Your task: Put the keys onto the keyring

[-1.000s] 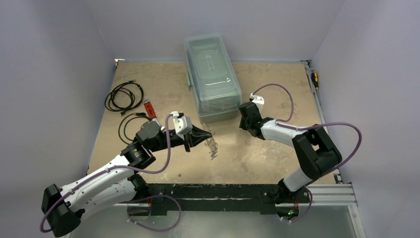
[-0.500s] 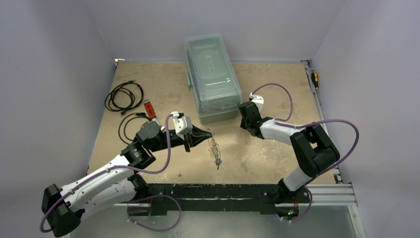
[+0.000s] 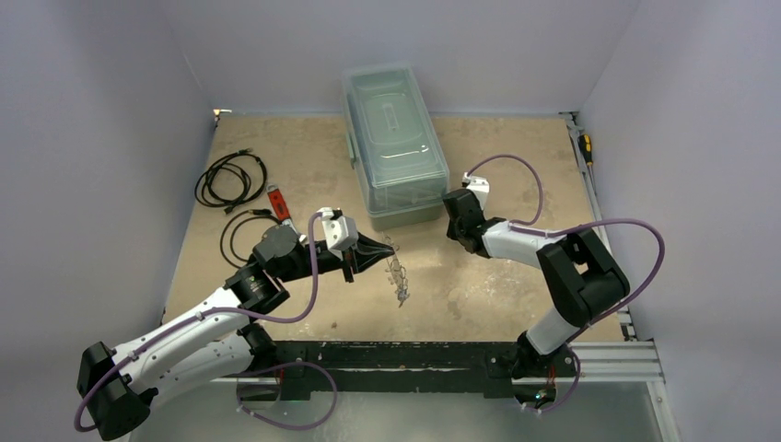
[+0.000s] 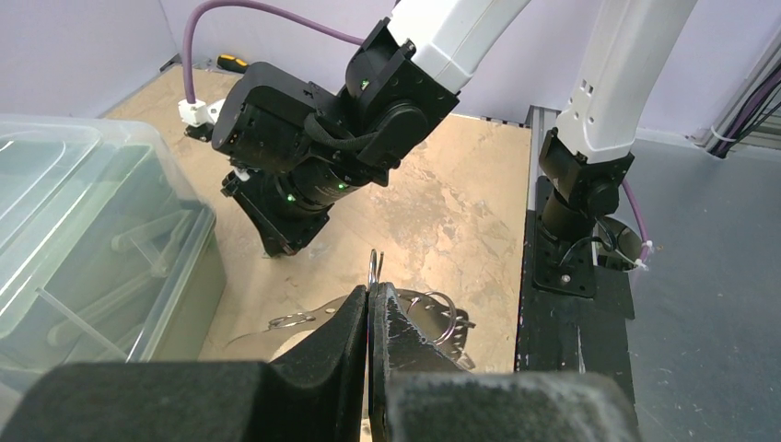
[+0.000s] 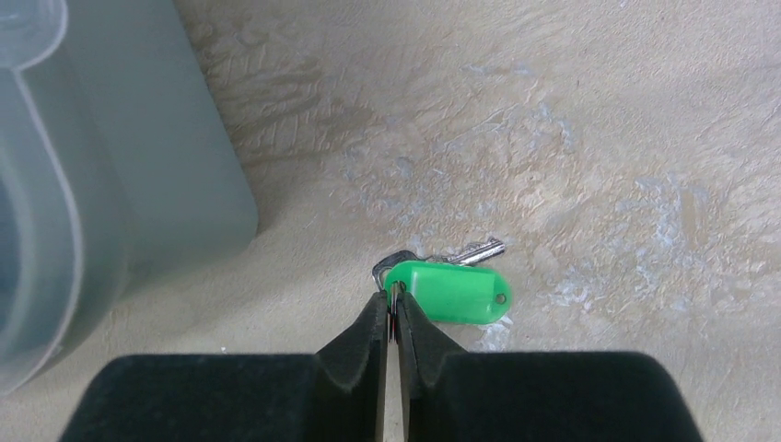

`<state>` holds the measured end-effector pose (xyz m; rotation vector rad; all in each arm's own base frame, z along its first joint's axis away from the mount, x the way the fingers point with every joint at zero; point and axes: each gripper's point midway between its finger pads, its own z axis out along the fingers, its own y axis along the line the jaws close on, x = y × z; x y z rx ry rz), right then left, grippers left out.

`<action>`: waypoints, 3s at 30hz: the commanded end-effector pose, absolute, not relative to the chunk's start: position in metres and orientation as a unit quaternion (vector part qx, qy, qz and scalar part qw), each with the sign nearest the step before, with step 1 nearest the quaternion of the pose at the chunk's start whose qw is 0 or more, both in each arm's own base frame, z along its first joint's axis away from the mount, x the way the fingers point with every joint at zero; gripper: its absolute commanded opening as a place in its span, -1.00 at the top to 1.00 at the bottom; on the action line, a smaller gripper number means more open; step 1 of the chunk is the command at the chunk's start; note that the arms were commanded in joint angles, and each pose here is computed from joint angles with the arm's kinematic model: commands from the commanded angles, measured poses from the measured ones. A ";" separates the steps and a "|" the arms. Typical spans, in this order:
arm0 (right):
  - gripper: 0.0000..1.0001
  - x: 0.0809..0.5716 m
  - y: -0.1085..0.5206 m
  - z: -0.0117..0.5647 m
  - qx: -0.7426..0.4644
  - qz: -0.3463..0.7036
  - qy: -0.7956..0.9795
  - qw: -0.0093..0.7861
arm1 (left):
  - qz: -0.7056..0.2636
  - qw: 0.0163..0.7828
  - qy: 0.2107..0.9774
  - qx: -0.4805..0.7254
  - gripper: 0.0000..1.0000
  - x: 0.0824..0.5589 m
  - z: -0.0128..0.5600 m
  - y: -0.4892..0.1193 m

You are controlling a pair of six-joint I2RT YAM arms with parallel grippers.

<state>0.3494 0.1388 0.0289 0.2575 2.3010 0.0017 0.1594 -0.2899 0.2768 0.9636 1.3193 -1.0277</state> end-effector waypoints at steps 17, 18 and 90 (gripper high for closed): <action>1.00 0.358 0.160 0.087 0.013 0.067 0.886 0.458 | -0.428 0.601 0.532 0.416 1.00 0.159 0.298 -0.286; 1.00 0.355 0.161 0.090 0.004 0.072 0.887 0.457 | -0.428 0.601 0.531 0.416 1.00 0.159 0.299 -0.286; 1.00 0.159 0.291 0.313 -0.469 0.460 0.577 0.485 | -0.390 0.625 0.585 0.339 1.00 0.184 0.309 -0.268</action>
